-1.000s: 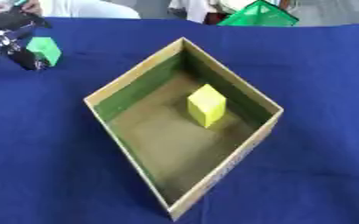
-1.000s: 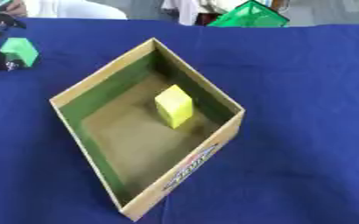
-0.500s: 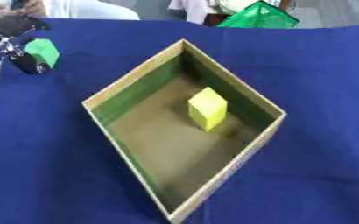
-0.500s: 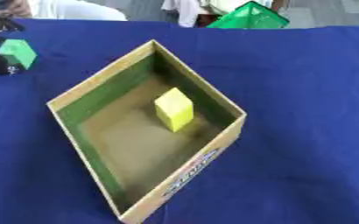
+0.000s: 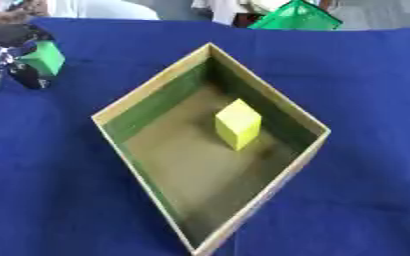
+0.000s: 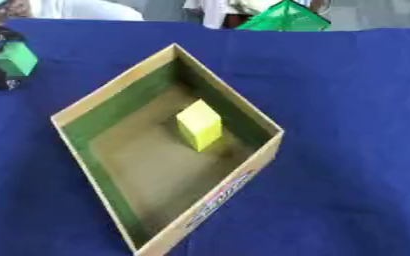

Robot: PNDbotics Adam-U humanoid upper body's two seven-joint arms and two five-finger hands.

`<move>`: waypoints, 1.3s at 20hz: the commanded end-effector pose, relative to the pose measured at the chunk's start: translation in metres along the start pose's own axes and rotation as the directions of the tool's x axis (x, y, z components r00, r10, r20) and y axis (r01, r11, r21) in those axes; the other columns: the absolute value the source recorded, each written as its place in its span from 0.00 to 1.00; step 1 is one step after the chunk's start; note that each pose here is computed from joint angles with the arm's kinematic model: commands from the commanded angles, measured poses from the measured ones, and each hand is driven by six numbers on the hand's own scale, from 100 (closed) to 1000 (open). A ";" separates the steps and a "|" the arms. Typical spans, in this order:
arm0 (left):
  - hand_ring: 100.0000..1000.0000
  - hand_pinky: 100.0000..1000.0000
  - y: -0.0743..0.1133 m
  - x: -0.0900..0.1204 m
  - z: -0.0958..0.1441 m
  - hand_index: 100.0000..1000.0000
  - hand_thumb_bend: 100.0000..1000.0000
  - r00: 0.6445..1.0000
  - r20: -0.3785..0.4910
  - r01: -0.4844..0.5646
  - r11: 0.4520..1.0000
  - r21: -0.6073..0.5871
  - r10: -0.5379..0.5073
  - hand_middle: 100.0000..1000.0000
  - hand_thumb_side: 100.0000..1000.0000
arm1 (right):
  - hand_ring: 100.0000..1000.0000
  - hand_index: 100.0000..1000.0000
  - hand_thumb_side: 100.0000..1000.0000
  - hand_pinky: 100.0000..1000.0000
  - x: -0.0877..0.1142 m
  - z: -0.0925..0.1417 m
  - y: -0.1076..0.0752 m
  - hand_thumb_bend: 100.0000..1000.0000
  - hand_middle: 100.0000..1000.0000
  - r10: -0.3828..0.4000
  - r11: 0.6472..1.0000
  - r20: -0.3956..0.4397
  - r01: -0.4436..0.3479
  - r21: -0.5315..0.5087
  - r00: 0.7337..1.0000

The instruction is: Pick up objects on the table and place them in the box.

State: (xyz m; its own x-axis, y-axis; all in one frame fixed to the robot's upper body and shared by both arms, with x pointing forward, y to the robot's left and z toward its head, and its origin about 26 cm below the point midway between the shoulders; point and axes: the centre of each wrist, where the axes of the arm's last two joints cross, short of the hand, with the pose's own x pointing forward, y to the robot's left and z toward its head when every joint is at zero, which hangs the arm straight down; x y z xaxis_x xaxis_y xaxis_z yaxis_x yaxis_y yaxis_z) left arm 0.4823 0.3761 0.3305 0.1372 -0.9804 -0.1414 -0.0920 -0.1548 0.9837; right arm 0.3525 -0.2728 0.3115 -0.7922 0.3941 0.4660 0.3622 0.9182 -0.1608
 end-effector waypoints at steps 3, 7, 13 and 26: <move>0.84 0.75 0.018 -0.022 0.006 0.94 0.24 0.999 -0.044 -0.014 0.998 0.056 0.017 0.86 0.00 | 0.80 0.79 1.00 0.79 0.006 -0.010 -0.008 0.03 0.61 0.014 1.000 0.032 -0.014 0.005 0.999; 0.74 0.70 0.016 -0.021 0.005 0.91 0.19 0.999 -0.038 -0.035 0.997 0.066 0.037 0.76 0.00 | 0.80 0.79 1.00 0.79 0.005 -0.010 -0.009 0.03 0.61 0.017 1.000 0.028 -0.017 0.007 0.999; 0.58 0.61 0.019 -0.017 0.005 0.80 0.13 0.998 -0.020 -0.052 0.986 0.158 0.056 0.60 0.00 | 0.80 0.79 1.00 0.79 0.003 -0.008 -0.010 0.03 0.61 0.016 1.000 0.018 -0.017 0.011 1.000; 0.46 0.48 0.019 -0.010 0.003 0.71 0.13 0.998 0.003 -0.068 0.976 0.207 0.069 0.50 0.00 | 0.80 0.80 1.00 0.79 0.000 -0.004 -0.011 0.02 0.61 0.018 1.000 -0.001 -0.018 0.009 1.000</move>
State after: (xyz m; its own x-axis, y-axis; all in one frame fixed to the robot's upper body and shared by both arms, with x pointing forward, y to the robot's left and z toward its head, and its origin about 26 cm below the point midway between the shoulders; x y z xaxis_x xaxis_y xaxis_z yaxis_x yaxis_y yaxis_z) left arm 0.4813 0.3792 0.3316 0.1215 -0.9903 -0.0671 -0.2631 -0.0973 0.9598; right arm 0.3551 -0.2795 0.3077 -0.7754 0.3982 0.4901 0.3607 0.9163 -0.1738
